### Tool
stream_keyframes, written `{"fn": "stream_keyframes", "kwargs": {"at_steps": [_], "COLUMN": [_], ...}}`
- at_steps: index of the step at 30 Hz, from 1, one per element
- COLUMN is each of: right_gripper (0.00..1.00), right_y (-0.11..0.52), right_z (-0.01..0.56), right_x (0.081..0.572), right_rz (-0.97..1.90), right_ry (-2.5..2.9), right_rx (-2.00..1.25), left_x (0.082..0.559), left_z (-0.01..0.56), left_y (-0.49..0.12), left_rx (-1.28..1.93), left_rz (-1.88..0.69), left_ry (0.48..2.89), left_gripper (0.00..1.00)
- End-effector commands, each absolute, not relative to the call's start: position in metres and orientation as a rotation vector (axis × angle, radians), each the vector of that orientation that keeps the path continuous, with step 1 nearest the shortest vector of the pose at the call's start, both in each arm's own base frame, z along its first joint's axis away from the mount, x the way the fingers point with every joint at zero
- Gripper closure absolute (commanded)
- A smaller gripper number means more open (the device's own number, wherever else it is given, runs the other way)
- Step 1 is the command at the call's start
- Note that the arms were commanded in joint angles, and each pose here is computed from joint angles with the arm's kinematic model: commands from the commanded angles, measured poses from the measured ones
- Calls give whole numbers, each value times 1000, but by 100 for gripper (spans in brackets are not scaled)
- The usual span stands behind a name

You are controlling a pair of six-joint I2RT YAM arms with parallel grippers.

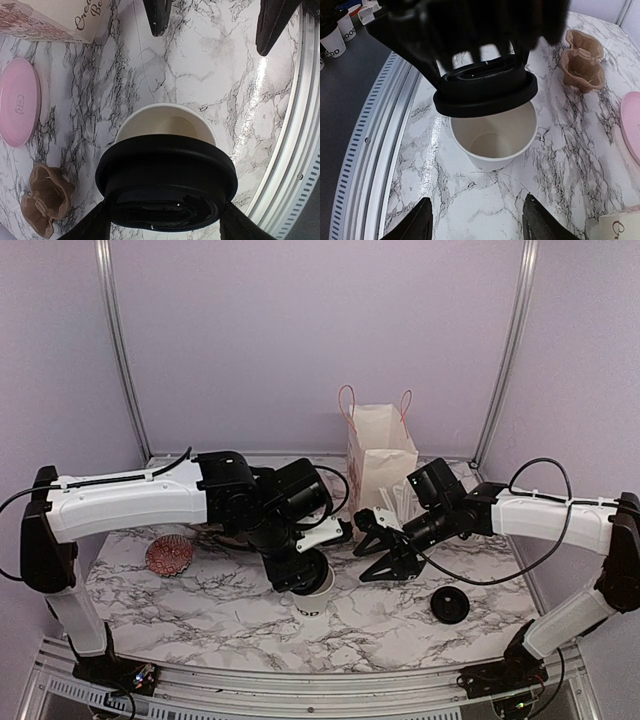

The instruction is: Pack the takeout coffee

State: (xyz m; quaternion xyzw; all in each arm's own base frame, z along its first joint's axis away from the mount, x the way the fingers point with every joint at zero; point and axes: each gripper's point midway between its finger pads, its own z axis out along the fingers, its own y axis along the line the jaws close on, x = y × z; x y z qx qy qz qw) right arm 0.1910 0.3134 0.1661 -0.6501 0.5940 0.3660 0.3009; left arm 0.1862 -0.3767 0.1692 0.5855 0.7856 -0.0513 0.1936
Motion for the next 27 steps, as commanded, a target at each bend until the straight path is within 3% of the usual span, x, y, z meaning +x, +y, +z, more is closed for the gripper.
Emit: {"fn": "stream_keyframes", "kwargs": {"at_steps": [1,22,27], "right_gripper": [41,41,41], "right_y": [316,313,313], "right_z": [164,162,164], "right_x": [191,190,190], "right_rz": [957,945,944], "right_ry": [1566,1569,1567], "right_rx": [-1739,-1751,-1749], "left_x": [189,193,195], "left_z": [169,156,153], "left_y": [-376,-386,-389], "left_rx": [1673,1709,1711], "left_rz": [-132,-150,-139], "left_ry": [2209,2231,2236], "left_gripper": [26,25,20]}}
